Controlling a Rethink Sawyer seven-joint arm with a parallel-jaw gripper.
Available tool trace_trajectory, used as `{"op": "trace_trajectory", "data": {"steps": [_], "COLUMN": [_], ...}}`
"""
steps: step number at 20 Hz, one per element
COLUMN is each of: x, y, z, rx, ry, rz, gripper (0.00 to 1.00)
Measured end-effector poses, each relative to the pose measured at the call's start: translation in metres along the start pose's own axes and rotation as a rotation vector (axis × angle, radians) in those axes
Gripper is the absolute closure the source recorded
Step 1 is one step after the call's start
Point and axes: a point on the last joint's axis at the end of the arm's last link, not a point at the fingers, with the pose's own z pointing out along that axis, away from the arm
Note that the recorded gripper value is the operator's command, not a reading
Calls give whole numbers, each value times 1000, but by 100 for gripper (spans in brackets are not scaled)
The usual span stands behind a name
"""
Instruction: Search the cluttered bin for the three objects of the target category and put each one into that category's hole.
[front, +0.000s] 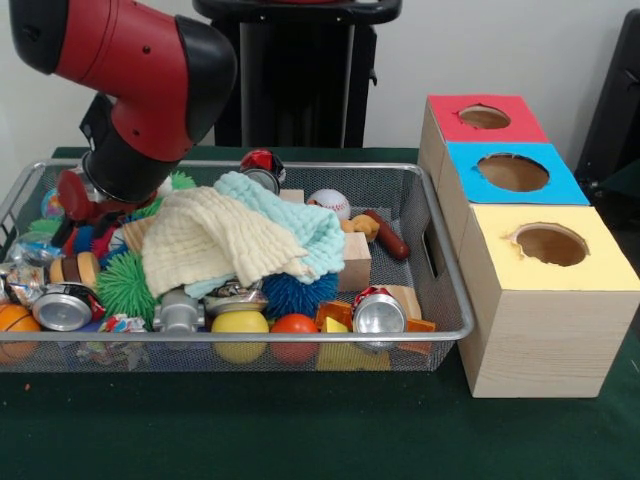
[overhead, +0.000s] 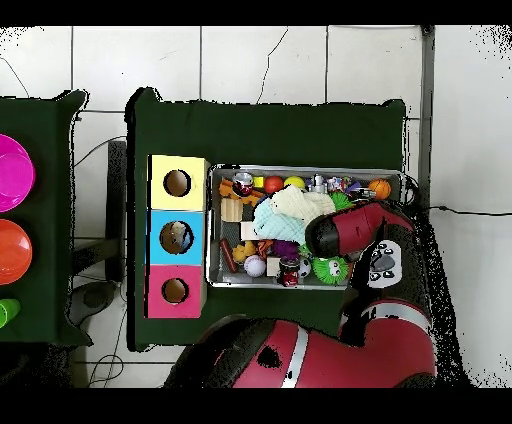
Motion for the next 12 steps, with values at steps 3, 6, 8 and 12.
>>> {"op": "trace_trajectory", "data": {"steps": [3, 6, 8, 12], "x": [2, 3, 3, 7], "y": [-3, -7, -11, -13], "z": [1, 1, 1, 3], "rx": [6, 12, 19, 22], "ry": [5, 7, 8, 16], "rz": [3, 5, 8, 10], "gripper": [0, 0, 0, 0]}}
